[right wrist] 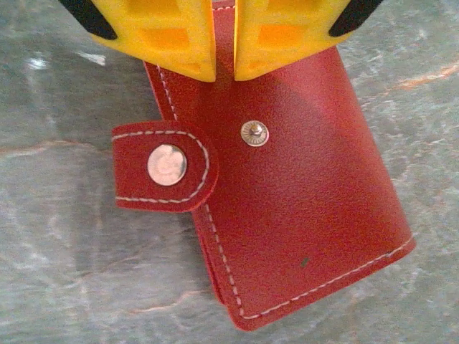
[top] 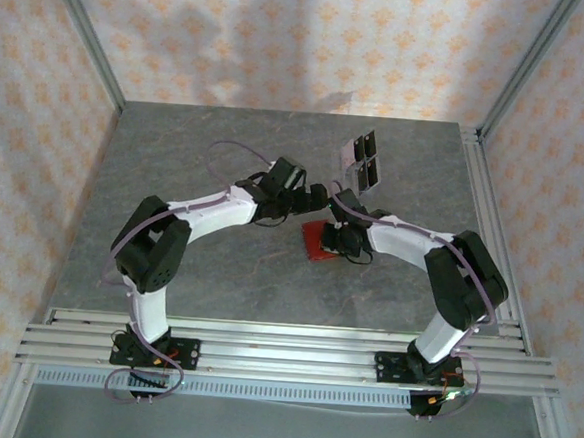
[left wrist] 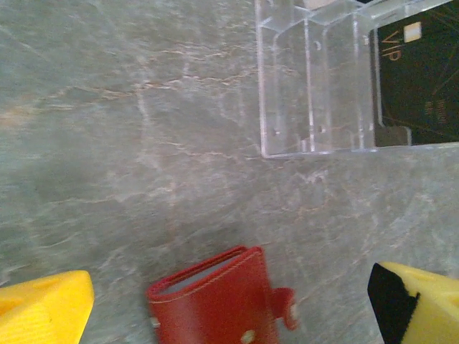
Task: Put the credit cards into the card holder
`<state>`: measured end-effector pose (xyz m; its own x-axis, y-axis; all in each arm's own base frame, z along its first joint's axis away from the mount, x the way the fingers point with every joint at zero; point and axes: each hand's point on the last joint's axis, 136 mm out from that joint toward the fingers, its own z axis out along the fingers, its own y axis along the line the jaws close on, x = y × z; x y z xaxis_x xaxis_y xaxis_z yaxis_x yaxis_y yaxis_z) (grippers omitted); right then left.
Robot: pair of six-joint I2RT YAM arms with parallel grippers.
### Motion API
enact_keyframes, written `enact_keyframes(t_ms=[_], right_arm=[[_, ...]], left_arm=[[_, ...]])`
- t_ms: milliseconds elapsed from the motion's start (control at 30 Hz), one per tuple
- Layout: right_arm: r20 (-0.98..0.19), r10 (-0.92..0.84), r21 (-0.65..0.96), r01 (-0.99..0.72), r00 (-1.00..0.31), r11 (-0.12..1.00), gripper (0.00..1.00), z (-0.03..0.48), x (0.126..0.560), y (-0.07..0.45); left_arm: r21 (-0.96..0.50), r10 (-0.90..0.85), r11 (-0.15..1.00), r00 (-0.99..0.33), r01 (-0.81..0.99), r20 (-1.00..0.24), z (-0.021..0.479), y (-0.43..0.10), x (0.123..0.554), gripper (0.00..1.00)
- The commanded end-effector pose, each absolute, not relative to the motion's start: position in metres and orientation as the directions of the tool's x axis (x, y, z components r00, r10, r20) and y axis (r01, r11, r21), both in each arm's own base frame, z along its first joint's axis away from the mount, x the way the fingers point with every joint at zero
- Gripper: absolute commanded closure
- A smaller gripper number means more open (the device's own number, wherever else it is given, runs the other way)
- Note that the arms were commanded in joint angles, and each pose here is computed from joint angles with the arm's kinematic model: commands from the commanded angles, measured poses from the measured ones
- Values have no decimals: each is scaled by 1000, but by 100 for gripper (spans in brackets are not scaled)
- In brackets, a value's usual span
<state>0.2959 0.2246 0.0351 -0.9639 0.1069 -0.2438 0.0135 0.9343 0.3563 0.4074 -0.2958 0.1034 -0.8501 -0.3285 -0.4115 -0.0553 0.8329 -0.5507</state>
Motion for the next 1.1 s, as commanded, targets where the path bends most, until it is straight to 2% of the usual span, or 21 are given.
enact_keyframes(t_ms=[0,467,533,633,700,800,900,1067], right_arm=[[-223,119,401,21,-968,916,86,27,294,232],[-193,173,470,64,-966,880,88,23,289,239],[-194,175,470,65,-965,880,88,24,289,239],[-191,175,466,68,-966,882,88,23,288,237],[-192,176,464,69,-965,883,88,22,288,237],[-191,174,465,67,-966,883,88,22,287,237],[-192,177,468,69,-965,881,88,23,288,237],[-188,175,471,68,-966,880,88,23,287,238]], left_arm=[[-647,-365,762,-837,-17,-408,125,-322,418,0],[-711,-383,703,-856,-28,-346,107,-346,410,0],[-651,-397,755,-841,-71,-368,99,-330,407,0],[-511,-382,853,-797,-108,-468,114,-292,404,0],[-365,-301,924,-803,-113,-514,119,-269,400,0],[-245,-191,967,-837,-71,-512,114,-257,391,0],[-185,-125,982,-862,-37,-490,102,-250,382,0],[-193,-87,981,-879,6,-469,83,-254,376,0]])
